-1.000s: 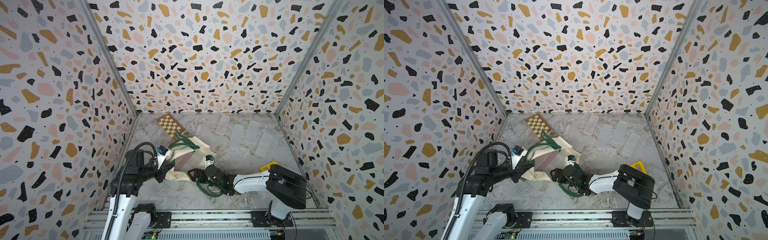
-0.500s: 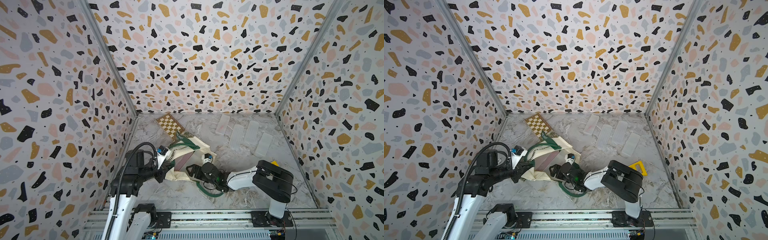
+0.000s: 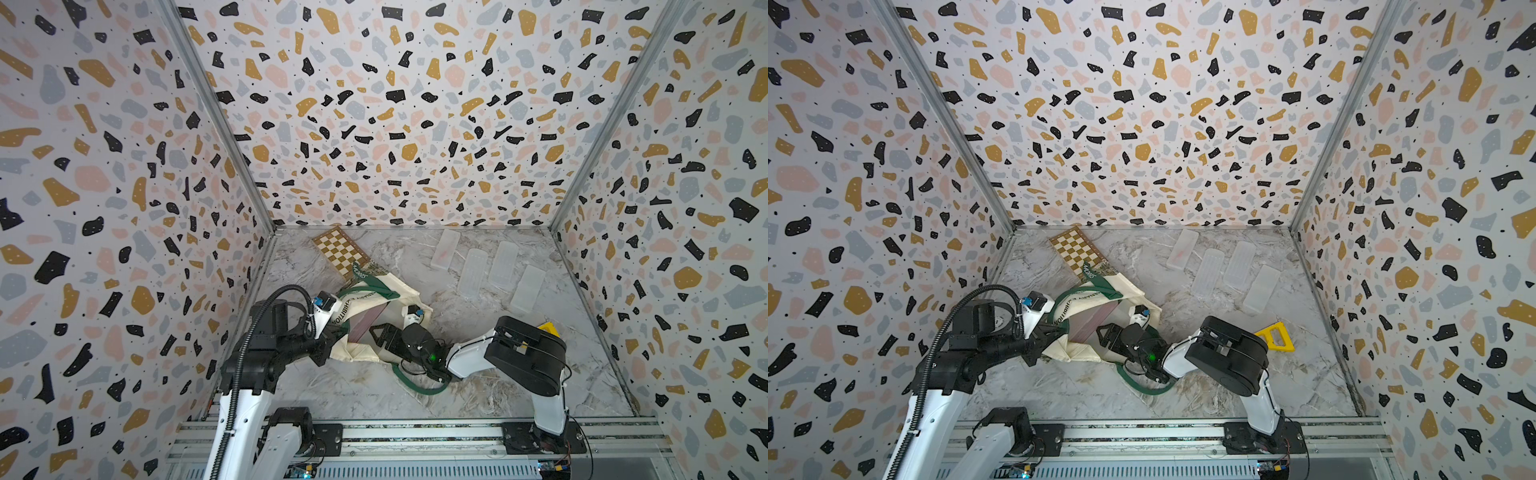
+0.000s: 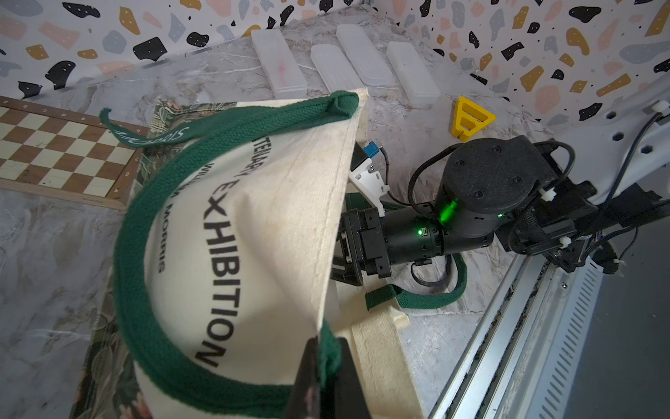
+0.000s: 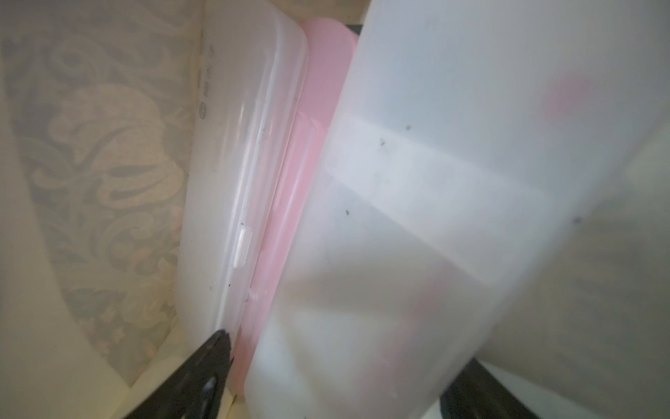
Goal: Take out the pencil case from the canvas bag
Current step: Pick up the pencil case from the canvas bag.
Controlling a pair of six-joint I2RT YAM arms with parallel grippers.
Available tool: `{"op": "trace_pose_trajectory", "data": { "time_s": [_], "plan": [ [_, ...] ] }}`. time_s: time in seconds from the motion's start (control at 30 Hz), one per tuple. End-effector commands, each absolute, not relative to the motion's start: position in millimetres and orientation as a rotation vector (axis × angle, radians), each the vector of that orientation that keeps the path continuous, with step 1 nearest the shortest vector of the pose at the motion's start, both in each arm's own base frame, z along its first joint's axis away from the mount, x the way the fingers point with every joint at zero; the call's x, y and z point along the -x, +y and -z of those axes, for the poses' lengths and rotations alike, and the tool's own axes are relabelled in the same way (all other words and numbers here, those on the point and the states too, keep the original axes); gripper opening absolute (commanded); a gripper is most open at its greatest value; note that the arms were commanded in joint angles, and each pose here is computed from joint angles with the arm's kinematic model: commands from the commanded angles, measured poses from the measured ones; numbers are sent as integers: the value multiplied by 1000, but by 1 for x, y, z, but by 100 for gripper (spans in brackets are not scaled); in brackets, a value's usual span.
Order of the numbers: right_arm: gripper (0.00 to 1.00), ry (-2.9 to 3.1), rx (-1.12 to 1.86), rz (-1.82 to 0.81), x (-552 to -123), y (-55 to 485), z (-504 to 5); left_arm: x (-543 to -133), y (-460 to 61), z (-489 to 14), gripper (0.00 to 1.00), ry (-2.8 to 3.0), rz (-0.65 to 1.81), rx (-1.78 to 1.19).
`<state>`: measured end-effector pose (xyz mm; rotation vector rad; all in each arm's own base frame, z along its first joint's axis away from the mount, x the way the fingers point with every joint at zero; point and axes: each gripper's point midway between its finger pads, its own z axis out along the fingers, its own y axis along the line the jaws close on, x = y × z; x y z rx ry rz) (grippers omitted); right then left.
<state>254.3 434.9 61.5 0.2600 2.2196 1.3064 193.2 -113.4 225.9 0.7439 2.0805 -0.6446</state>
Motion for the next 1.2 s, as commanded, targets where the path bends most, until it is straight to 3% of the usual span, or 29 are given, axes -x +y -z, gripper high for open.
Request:
{"op": "trace_pose_trajectory", "data": {
  "time_s": [0.0,0.17,0.27,0.37,0.5,1.17],
  "plan": [
    [82,2121,-265,-1362,-266,446,-83,-194,-113,-226,0,2062,645,-746],
    [73,2107,-282,-1335,-269,445,-82,-192,-114,-228,0,2056,647,-748],
    [63,2093,-281,-1326,-268,443,-86,-192,-114,-227,0,2057,649,-750],
    [47,2081,-266,-1299,-266,440,-93,-192,-114,-228,0,2054,650,-751],
    [38,2089,-203,-1240,-263,442,-103,-192,-114,-228,0,2054,653,-752],
    [28,2104,85,-1055,-239,419,-144,-191,-114,-229,0,2049,644,-752]
  ]
}}
